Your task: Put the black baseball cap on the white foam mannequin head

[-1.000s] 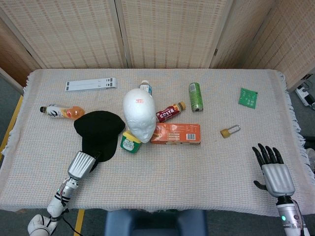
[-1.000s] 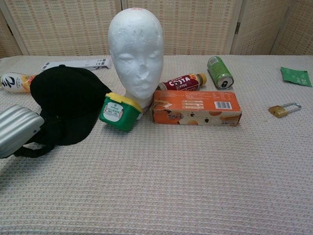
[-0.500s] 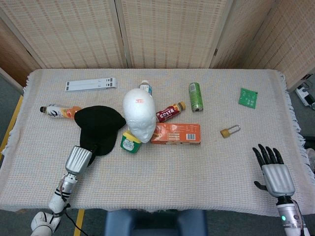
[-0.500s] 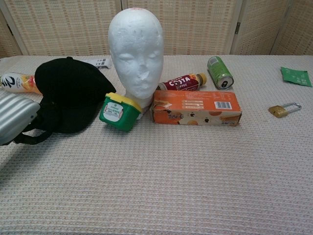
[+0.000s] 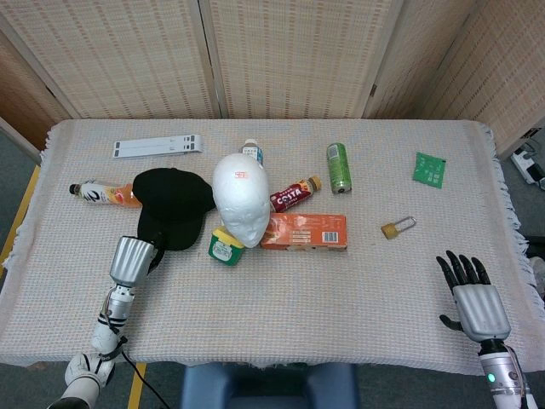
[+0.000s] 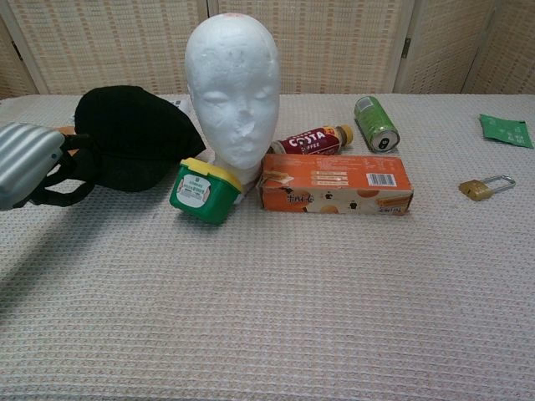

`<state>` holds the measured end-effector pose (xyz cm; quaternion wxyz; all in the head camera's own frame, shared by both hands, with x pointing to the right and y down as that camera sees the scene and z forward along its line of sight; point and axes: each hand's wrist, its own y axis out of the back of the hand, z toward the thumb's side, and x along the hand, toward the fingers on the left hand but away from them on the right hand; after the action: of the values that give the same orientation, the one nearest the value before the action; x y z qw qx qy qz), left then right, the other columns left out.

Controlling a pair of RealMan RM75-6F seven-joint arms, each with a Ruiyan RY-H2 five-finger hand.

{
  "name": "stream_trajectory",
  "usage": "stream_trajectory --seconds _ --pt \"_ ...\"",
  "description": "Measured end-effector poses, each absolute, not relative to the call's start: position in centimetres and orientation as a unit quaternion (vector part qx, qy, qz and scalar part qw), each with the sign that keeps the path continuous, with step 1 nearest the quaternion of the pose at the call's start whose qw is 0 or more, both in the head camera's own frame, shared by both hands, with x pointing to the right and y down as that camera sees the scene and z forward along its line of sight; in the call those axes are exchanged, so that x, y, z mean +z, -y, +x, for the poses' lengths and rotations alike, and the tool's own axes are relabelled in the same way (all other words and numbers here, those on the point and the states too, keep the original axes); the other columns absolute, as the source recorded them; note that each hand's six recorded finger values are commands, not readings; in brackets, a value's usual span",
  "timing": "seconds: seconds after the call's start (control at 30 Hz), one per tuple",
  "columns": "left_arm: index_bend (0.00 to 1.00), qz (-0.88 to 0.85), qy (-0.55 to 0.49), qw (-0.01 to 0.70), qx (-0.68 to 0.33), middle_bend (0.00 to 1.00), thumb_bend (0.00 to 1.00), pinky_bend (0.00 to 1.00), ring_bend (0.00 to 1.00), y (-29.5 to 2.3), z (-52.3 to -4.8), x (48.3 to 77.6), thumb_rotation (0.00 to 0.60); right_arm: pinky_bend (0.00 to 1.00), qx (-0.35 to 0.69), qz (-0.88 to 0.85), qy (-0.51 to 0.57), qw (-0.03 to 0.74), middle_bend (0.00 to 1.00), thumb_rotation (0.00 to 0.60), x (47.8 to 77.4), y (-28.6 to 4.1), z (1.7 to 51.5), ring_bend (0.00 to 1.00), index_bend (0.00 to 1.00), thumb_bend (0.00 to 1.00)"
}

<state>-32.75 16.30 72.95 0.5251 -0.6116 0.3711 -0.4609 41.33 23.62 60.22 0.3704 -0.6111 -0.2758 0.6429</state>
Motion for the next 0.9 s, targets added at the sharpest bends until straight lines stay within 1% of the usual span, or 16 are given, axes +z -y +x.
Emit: stream_trajectory --seconds 0.2,0.3,0.47,0.63,0.77,0.9 --pt "0.63 -0.607 -0.353 0.537 -0.468 1.00 0.46 1.00 1.00 -15.7 -32.7 73.1 0.600 0.00 0.640 -0.615 0.277 0.370 0.00 0.600 59.9 -23.7 41.3 0.00 0.00 0.03" --pt "0.68 -0.601 -0.355 0.540 -0.470 1.00 0.46 1.00 1.00 -15.2 -33.0 72.9 0.600 0.00 0.638 -0.617 0.275 0.369 0.00 0.600 59.9 -23.7 41.2 0.00 0.00 0.03" --pt "0.70 -0.590 -0.374 0.547 -0.461 1.00 0.44 1.00 1.00 -14.2 -33.4 72.0 0.600 0.00 0.637 -0.623 0.269 0.366 0.00 0.600 60.0 -23.9 41.1 0.00 0.00 0.03" --pt "0.72 -0.574 -0.405 0.562 -0.436 1.00 0.45 1.00 1.00 -12.9 -33.7 70.1 0.600 0.00 0.635 -0.628 0.264 0.364 0.00 0.600 60.0 -24.0 41.0 0.00 0.00 0.03" --pt "0.73 -0.559 -0.433 0.578 -0.408 1.00 0.47 1.00 1.00 -11.8 -33.9 68.1 0.600 0.00 0.633 -0.631 0.262 0.364 0.00 0.600 59.9 -24.1 40.9 0.00 0.00 0.03" --pt "0.73 -0.539 -0.457 0.597 -0.380 1.00 0.50 1.00 1.00 -10.0 -34.0 66.0 0.600 0.00 0.631 -0.636 0.258 0.362 0.00 0.600 59.9 -24.3 40.7 0.00 0.00 0.03"
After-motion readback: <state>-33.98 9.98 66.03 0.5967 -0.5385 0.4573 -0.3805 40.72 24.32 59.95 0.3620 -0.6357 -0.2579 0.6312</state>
